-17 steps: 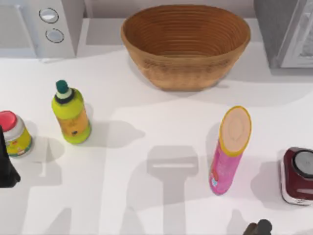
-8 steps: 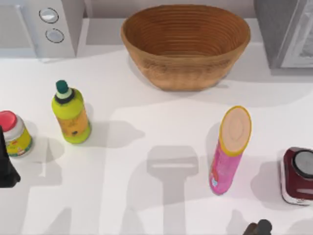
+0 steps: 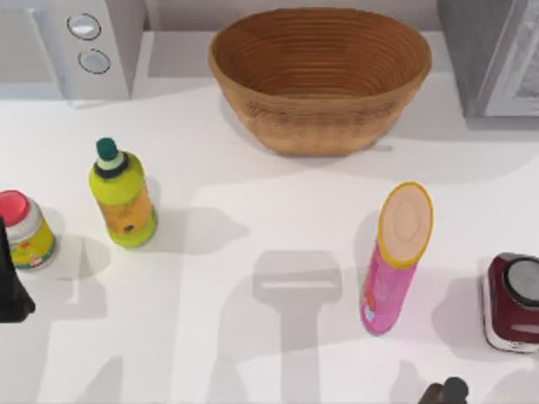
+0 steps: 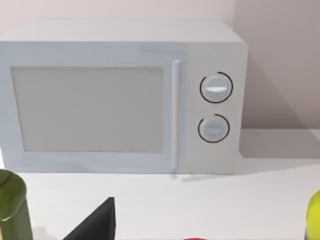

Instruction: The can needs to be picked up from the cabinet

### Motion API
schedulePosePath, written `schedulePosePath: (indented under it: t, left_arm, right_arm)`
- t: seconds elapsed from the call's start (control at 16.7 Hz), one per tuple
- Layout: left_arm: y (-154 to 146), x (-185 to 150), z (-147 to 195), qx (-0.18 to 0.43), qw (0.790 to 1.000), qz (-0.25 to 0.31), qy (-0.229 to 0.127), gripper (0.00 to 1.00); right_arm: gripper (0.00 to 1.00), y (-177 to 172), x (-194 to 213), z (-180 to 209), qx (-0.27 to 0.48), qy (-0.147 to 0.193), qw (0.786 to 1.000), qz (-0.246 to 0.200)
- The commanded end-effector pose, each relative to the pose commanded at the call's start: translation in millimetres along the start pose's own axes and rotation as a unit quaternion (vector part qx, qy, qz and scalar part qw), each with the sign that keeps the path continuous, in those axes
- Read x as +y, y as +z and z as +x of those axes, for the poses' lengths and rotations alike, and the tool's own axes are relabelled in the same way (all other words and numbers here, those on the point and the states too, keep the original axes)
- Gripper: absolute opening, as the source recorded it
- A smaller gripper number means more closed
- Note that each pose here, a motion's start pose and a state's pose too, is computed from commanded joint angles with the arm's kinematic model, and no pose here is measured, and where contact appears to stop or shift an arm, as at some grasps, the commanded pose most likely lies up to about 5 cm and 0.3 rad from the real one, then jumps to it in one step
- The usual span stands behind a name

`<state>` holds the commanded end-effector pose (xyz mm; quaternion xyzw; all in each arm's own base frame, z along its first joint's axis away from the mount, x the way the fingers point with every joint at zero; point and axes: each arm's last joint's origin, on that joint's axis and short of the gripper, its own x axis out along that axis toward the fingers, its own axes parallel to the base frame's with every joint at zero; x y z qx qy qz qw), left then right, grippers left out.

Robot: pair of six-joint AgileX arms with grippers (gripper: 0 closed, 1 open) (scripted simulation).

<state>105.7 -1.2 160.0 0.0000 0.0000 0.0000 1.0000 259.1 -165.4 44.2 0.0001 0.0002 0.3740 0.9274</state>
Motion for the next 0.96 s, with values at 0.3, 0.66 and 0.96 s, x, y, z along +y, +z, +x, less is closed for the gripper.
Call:
schedulePosePath:
  t: [0.3, 0.66, 0.96]
  left_arm:
    - [0.0, 0.0, 0.0, 0.0, 1.0, 0.0, 0.0, 1.0]
    - [0.0, 0.0, 0.0, 0.0, 1.0, 0.0, 0.0, 1.0]
    - [0.0, 0.0, 0.0, 0.0, 1.0, 0.0, 0.0, 1.0]
  right_arm:
    - [0.6, 0.0, 0.0, 0.0, 0.0, 0.0, 1.0, 0.0]
    - [1.0, 0.0, 0.0, 0.0, 0.0, 0.0, 1.0, 0.0]
    - [1.0, 0.0, 0.0, 0.0, 0.0, 0.0, 1.0, 0.0]
